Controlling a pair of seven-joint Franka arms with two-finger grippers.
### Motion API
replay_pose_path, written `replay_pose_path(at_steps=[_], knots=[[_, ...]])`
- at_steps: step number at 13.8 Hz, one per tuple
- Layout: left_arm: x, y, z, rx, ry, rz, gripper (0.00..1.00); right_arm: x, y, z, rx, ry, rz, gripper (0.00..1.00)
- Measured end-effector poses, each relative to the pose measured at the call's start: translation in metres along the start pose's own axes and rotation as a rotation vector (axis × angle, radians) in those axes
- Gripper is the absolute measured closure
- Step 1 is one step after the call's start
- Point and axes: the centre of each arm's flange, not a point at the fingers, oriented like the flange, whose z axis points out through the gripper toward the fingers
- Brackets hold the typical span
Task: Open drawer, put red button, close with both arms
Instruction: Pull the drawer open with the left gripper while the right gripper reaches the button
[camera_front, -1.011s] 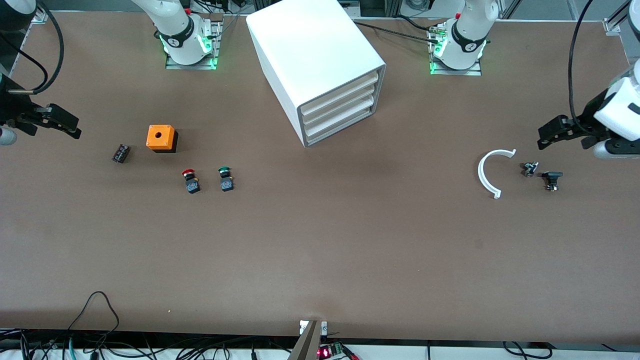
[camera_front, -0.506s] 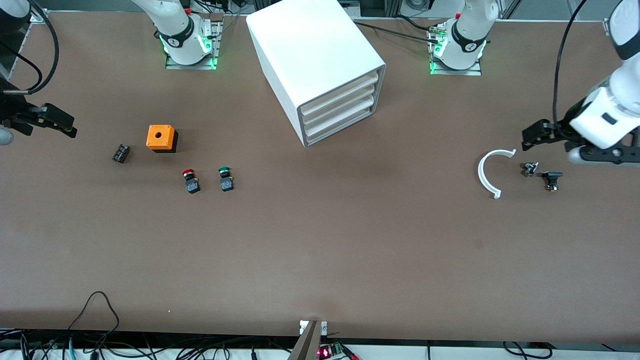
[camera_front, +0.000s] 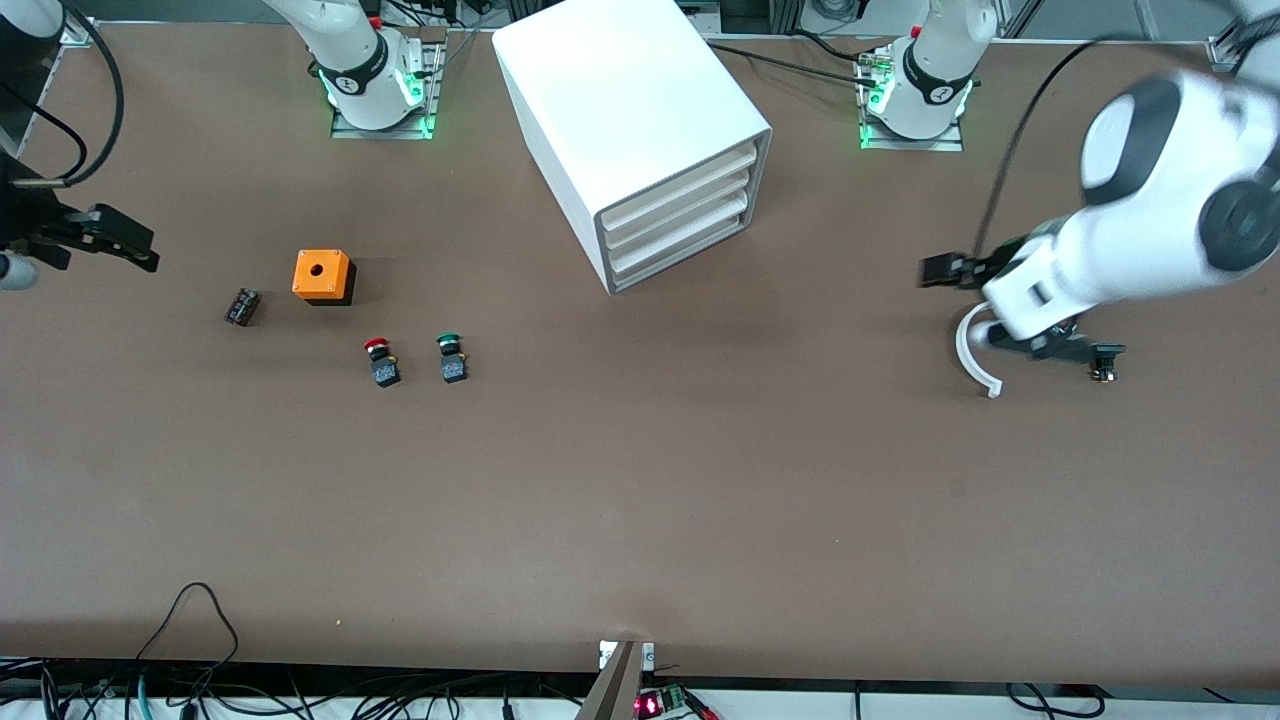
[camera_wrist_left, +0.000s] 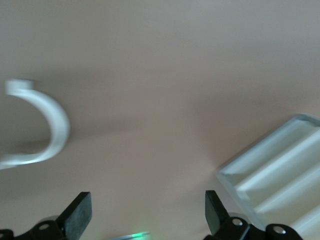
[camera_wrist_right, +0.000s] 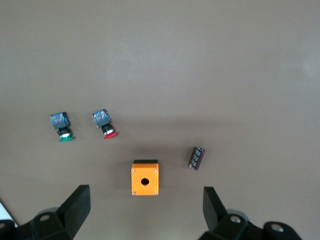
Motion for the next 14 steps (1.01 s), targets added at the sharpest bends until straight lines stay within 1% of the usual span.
replay_pose_path(at_steps=[2, 3, 5, 6, 7, 9, 11, 12, 14], knots=[[0.025, 0.004, 0.067, -0.223, -0.041, -0.036, 0.0, -0.001, -0.004, 0.014, 0.002, -0.071, -0.009, 0.0], [0.031, 0.013, 0.103, -0.312, -0.061, -0.032, 0.0, -0.002, -0.009, 0.02, 0.002, -0.102, -0.019, 0.0], [0.027, 0.048, 0.161, -0.436, -0.12, -0.002, 0.0, 0.002, -0.021, 0.029, 0.0, -0.122, -0.039, 0.0], [0.02, 0.067, 0.182, -0.48, -0.154, 0.016, 0.0, 0.005, -0.023, 0.035, -0.001, -0.13, -0.043, 0.0], [0.011, 0.084, 0.201, -0.516, -0.188, 0.04, 0.0, 0.01, -0.024, 0.042, -0.002, -0.135, -0.043, 0.0], [-0.011, 0.111, 0.233, -0.568, -0.251, 0.082, 0.0, 0.024, -0.026, 0.062, -0.004, -0.128, -0.047, 0.0], [-0.032, 0.133, 0.254, -0.596, -0.298, 0.115, 0.02, 0.038, -0.038, 0.086, -0.009, -0.131, -0.068, 0.0], [-0.038, 0.142, 0.26, -0.602, -0.305, 0.122, 0.04, 0.043, -0.049, 0.096, -0.01, -0.135, -0.085, 0.0], [-0.047, 0.154, 0.272, -0.608, -0.295, 0.113, 0.04, 0.054, -0.069, 0.12, 0.005, -0.133, -0.11, 0.0]])
